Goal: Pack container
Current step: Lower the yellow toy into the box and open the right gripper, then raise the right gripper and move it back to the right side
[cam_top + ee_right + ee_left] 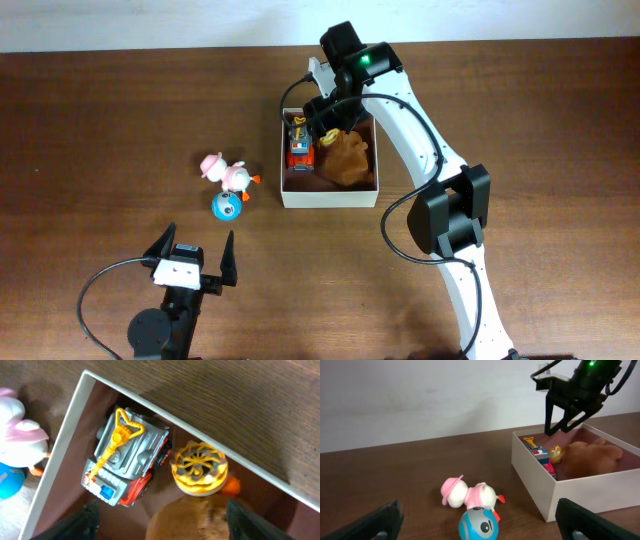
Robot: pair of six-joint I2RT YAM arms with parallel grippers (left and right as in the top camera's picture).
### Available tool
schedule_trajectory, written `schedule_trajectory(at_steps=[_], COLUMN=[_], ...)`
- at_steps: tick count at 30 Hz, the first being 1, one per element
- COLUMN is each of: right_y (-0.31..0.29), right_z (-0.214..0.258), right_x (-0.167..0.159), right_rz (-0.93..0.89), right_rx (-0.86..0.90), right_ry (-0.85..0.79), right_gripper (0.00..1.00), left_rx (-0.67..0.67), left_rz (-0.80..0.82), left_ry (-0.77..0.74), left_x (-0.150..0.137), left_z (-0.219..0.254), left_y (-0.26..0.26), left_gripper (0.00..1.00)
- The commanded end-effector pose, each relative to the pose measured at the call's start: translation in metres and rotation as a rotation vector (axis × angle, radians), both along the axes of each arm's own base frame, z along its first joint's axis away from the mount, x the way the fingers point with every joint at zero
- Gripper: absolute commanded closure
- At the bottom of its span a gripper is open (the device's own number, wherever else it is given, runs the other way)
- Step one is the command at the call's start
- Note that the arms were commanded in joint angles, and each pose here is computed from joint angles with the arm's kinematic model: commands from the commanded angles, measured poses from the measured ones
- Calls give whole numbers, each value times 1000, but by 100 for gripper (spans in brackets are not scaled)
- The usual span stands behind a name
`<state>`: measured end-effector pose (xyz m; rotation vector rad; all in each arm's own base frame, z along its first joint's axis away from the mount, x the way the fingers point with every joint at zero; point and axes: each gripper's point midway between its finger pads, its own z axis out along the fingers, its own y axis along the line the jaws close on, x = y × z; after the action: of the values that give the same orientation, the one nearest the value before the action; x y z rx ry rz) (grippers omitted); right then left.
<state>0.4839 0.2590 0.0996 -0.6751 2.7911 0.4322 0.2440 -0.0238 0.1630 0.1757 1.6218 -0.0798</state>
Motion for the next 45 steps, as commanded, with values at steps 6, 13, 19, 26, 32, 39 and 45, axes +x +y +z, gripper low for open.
schedule_trajectory(at_steps=[6,13,19,26,32,39,45], right_y=[-1,-25,-117,-221,-295,-330,-331], right_z=[20,101,151,143,109,52,24], right_x=[-4,-17,-12,6,-1,-15,-29], right_rz=[-2,-48,-385,-674,-816,-876,-869], right_rx=[11,14,-77,-63,-194,-247,-280], right_ry=[-3,-85,-145,-85,7,176,271], right_gripper=[14,1,1,1,1,1,1], left_rx=[16,16,16,16,16,16,15], left_rz=[2,2,2,2,2,2,1], left_ry=[-4,-5,-5,-4,-4,-5,-6], left_x=[0,0,0,0,0,0,0], left_z=[-2,-1,-1,-2,-2,-1,-1], left_y=[1,1,1,1,1,1,0], left_gripper=[0,1,0,0,0,0,0])
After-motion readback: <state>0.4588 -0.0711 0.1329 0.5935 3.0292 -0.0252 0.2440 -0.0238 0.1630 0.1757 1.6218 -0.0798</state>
